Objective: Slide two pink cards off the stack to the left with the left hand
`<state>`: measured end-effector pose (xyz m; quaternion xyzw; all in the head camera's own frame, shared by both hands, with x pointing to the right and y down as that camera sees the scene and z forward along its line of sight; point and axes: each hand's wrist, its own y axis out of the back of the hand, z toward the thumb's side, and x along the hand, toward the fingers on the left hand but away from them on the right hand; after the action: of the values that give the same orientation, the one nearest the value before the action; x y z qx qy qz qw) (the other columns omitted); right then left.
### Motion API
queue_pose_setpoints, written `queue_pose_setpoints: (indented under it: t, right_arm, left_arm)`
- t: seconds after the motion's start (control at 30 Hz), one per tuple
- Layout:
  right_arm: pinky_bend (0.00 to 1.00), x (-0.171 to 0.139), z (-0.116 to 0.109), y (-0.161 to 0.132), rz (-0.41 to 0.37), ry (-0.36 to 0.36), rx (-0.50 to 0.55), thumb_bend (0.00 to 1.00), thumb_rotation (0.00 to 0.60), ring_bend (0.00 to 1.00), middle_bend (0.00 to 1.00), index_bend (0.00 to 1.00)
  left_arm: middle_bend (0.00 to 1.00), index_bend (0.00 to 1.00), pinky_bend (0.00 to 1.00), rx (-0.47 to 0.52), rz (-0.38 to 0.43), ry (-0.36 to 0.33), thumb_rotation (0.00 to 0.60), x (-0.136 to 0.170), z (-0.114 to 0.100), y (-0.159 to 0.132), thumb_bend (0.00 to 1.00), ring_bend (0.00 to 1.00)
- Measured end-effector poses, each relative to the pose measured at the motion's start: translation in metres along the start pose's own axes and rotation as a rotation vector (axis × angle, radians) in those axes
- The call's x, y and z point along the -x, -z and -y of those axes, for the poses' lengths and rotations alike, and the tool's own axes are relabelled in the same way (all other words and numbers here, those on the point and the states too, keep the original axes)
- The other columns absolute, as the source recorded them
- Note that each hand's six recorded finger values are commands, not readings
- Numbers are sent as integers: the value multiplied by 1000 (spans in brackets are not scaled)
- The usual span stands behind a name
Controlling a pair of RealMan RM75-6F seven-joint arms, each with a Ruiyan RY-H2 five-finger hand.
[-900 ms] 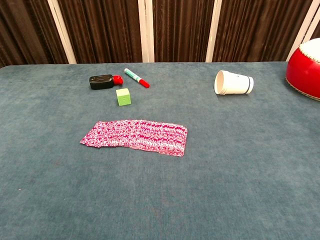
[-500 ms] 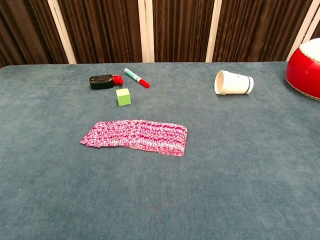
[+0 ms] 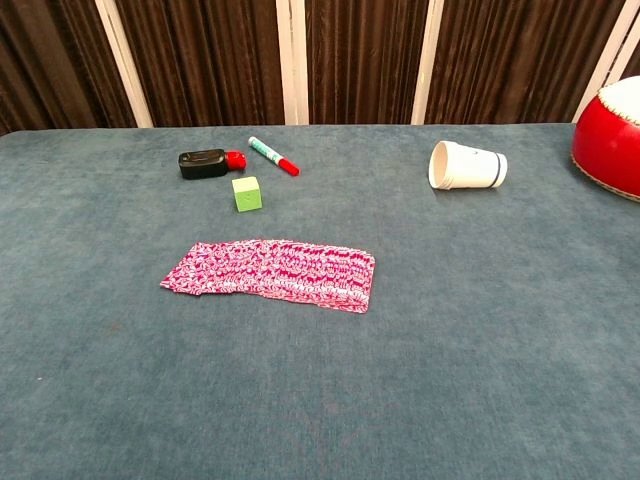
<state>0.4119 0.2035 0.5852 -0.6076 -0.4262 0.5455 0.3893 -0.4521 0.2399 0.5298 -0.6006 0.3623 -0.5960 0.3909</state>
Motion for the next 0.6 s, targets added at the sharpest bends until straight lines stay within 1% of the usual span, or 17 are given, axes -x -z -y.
queue_pose_setpoints:
  t: [0.07, 0.13, 0.2, 0.23, 0.27, 0.33, 0.4, 0.5, 0.6]
  right_arm:
    - [238, 0, 0, 0, 0, 0, -1, 284, 600, 228, 150, 14]
    - [238, 0, 0, 0, 0, -1, 0, 284, 600, 228, 150, 14]
    - [238, 0, 1, 0, -1, -3, -1, 284, 600, 228, 150, 14]
    - [238, 0, 1, -1, -1, -4, -1, 284, 600, 228, 150, 14]
    - [238, 0, 1, -1, 0, -4, -1, 284, 600, 228, 150, 14]
    - [238, 1, 2, 0, 1, -7, -1, 284, 600, 228, 150, 14]
    - [238, 1, 2, 0, 1, -8, -2, 284, 600, 228, 150, 14]
    - [238, 1, 3, 1, 2, -10, -1, 285, 600, 228, 150, 14]
    - [238, 1, 4, 1, 2, -13, -3, 284, 600, 228, 150, 14]
  left_arm:
    - [144, 29, 225, 6, -1, 5, 600, -3, 0, 1, 427, 180]
    - [286, 29, 322, 7, 2, 8, 600, -8, -1, 0, 436, 284]
    - [490, 31, 496, 7, 11, 16, 600, -15, -2, -3, 466, 460]
    - [577, 34, 573, 7, 16, 22, 600, -18, -2, -5, 498, 540]
    - [628, 39, 613, 8, 28, 30, 600, -22, -3, -9, 530, 587]
    - [768, 61, 700, 11, 49, 49, 600, -29, -3, -16, 655, 715]
    - [837, 74, 738, 18, 78, 81, 600, -36, -2, -25, 745, 778]
    - [848, 76, 747, 21, 121, 143, 600, -48, 3, -40, 807, 799]
    - [853, 77, 748, -2, 152, 215, 600, -62, 10, -53, 856, 809]
